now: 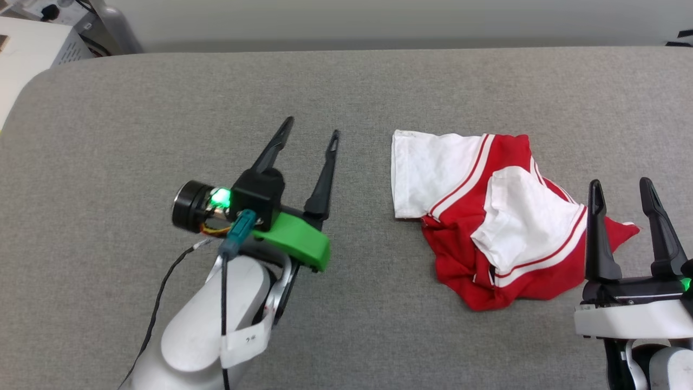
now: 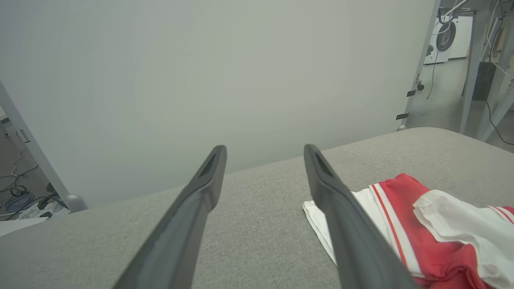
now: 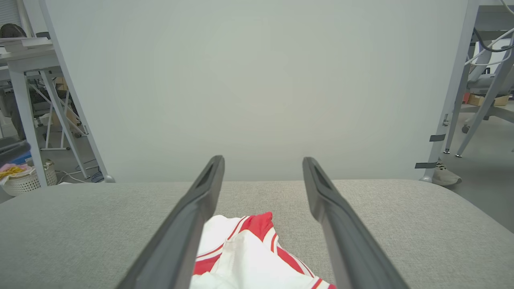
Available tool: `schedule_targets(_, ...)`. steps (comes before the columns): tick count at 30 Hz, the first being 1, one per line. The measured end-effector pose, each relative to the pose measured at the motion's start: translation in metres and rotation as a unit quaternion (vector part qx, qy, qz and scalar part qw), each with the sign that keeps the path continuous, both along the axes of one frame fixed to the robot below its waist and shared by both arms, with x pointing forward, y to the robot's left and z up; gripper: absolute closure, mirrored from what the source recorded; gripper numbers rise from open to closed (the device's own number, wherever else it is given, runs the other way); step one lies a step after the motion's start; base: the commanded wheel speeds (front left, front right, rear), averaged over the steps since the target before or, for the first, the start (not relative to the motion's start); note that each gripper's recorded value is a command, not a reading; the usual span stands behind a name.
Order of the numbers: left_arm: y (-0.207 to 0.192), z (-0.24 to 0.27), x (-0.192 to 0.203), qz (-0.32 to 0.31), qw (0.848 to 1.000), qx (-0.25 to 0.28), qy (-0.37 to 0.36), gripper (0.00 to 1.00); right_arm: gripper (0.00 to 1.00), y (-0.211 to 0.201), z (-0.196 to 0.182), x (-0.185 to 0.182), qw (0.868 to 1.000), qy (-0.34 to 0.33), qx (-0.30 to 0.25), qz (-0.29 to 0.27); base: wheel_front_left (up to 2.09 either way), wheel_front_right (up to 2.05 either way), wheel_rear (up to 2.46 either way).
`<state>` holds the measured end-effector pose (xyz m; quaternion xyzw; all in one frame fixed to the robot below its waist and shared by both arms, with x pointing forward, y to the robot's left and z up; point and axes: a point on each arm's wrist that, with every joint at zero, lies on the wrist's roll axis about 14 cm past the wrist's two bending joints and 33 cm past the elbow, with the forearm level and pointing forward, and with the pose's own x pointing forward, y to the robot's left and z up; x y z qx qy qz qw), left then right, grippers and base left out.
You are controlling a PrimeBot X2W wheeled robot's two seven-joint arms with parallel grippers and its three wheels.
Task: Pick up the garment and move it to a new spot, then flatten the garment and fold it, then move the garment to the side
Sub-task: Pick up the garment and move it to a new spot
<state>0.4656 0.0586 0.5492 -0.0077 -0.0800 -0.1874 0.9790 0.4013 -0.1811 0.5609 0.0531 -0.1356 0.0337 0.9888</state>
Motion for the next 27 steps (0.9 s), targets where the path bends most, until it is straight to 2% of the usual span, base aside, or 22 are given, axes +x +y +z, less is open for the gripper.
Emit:
schedule_targets(7,0.077,0.004,-0.025,0.132,0.991,-0.001,-0.018,0.0,0.0,0.009,0.003,-0.004,1.0,-0.003,-0.003,0.013,0.0,0.0,0.0)
schedule_targets(12,0.11,-0.002,-0.05,0.192,0.981,0.004,-0.017,0.0,0.0,0.012,0.002,-0.008,1.0,-0.001,-0.003,0.018,0.0,0.0,0.0)
schedule_targets(18,0.126,-0.014,-0.076,0.222,0.975,0.0,-0.001,0.0,0.0,0.014,-0.004,-0.018,1.0,0.01,-0.003,0.02,0.0,0.0,0.0)
schedule_targets(27,0.121,-0.032,-0.101,0.21,0.977,-0.003,0.025,0.0,0.0,0.015,-0.01,-0.035,0.999,0.023,-0.004,0.022,0.0,0.0,0.0)
